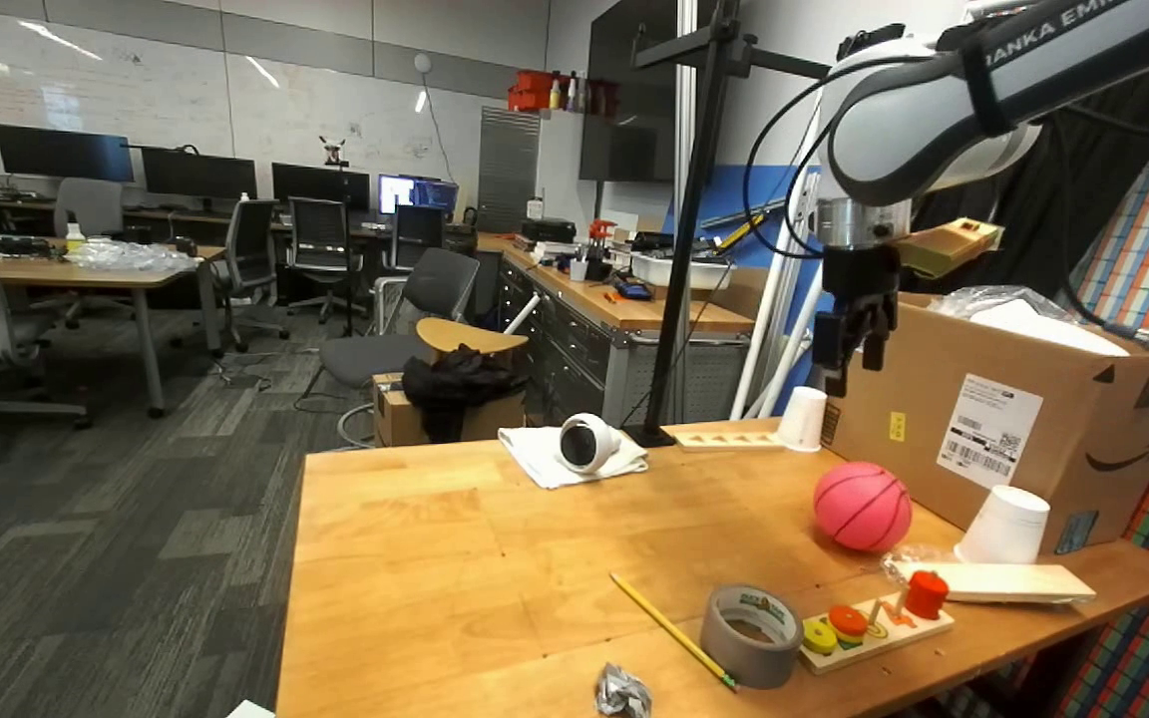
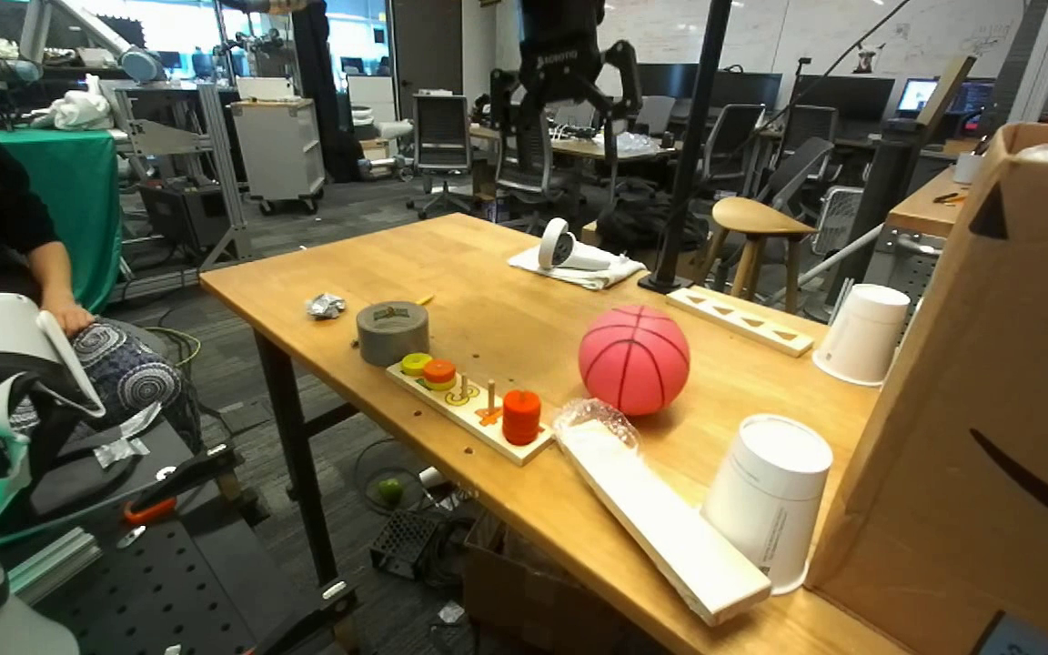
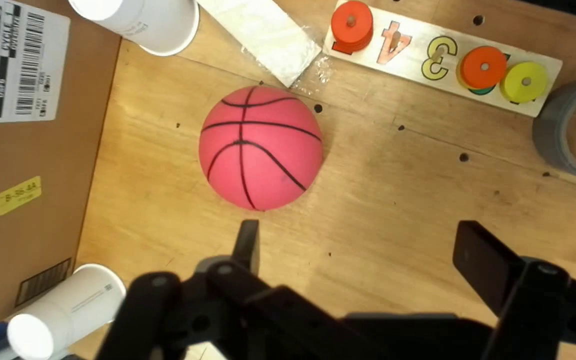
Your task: Move the red ball to the right
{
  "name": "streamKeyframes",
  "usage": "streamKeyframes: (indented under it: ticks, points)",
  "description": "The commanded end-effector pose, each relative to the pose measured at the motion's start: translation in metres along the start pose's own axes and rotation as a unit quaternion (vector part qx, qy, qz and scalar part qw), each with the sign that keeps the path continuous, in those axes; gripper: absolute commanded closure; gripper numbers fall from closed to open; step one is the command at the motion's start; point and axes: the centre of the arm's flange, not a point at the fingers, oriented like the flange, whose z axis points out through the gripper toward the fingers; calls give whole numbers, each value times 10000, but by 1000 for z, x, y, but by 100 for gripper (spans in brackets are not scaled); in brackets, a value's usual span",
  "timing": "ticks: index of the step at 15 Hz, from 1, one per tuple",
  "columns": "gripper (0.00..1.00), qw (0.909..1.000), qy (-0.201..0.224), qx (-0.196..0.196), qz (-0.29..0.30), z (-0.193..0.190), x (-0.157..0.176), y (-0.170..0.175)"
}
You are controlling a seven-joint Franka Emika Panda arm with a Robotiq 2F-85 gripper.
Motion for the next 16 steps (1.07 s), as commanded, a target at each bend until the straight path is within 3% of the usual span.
streamKeyframes:
  ticks: [1, 6, 16]
  points:
    - [0, 9987, 174, 307, 365, -9, -4, -17]
    - [0, 9928, -221, 1066, 499, 24, 16, -45]
    - [0, 9744, -1632, 1473, 475, 114, 50, -34]
